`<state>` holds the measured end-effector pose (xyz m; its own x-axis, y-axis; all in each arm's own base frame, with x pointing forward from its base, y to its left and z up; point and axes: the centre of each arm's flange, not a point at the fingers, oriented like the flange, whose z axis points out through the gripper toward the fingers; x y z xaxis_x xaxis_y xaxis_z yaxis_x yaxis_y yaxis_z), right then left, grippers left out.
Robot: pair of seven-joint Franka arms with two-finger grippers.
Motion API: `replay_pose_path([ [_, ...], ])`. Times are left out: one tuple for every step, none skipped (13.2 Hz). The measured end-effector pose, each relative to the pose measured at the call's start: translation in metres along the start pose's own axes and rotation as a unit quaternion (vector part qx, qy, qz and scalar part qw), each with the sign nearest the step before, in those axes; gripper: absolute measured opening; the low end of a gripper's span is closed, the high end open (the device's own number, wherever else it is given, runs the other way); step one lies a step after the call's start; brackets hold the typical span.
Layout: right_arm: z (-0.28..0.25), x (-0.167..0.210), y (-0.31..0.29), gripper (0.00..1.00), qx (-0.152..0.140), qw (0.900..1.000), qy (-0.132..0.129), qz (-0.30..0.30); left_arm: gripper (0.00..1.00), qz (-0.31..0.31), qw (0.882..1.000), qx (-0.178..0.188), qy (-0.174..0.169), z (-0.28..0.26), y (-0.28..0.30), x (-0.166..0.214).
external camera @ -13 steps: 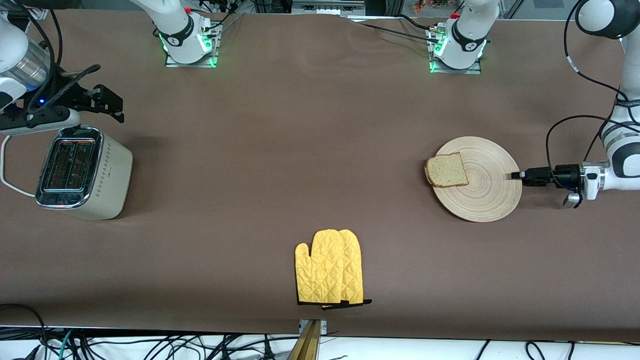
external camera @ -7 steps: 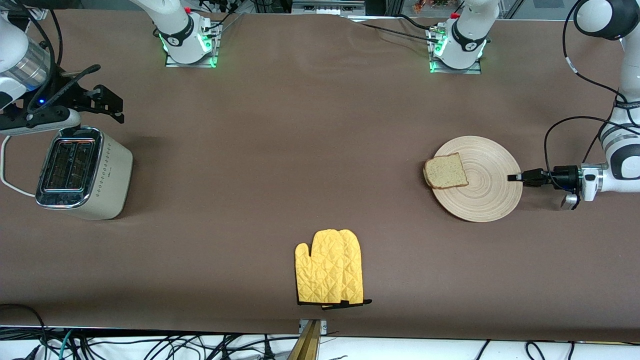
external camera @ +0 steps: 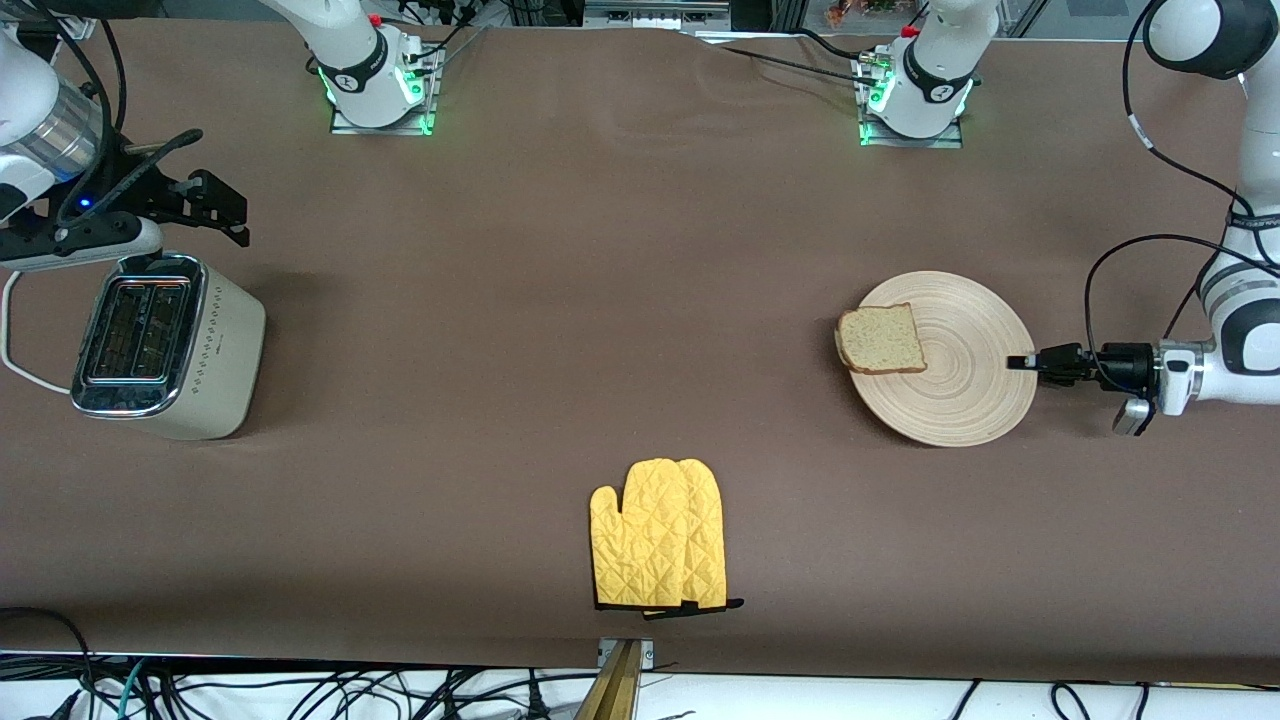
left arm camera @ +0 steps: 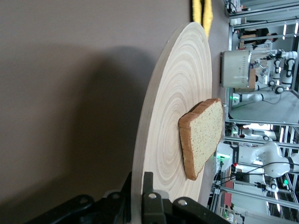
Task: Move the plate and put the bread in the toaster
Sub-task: 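Push the wooden plate with the left gripper toward the toaster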
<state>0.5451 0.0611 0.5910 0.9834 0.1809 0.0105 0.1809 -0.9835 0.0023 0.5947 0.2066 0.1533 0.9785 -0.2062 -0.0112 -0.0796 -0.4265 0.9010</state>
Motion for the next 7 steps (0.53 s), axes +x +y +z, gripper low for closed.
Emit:
replay_pose_path([
  [0.0,0.0,0.0,1.0,0.0,1.0,0.0,0.0,0.09,-0.002,1.0,-0.005,-0.009,0.012,0.017,0.017],
  [0.0,0.0,0.0,1.0,0.0,1.0,0.0,0.0,0.09,-0.005,1.0,-0.009,-0.022,0.03,0.034,0.033],
  [0.0,0.0,0.0,1.0,0.0,1.0,0.0,0.0,0.09,-0.003,0.999,-0.012,-0.04,0.053,0.05,0.049],
  [0.0,0.0,0.0,1.0,0.0,1.0,0.0,0.0,0.09,0.006,0.998,-0.015,-0.059,0.079,0.065,0.062],
  [0.0,0.0,0.0,1.0,0.0,1.0,0.0,0.0,0.09,0.015,0.997,-0.02,-0.079,0.11,0.081,0.075],
  [0.001,0.0,0.0,1.0,0.0,1.0,0.0,0.0,0.09,0.025,0.995,-0.023,-0.097,0.144,0.099,0.088],
  [0.001,0.0,0.0,1.0,0.0,1.0,-0.001,0.0,0.09,0.035,0.993,-0.021,-0.111,0.177,0.115,0.099],
])
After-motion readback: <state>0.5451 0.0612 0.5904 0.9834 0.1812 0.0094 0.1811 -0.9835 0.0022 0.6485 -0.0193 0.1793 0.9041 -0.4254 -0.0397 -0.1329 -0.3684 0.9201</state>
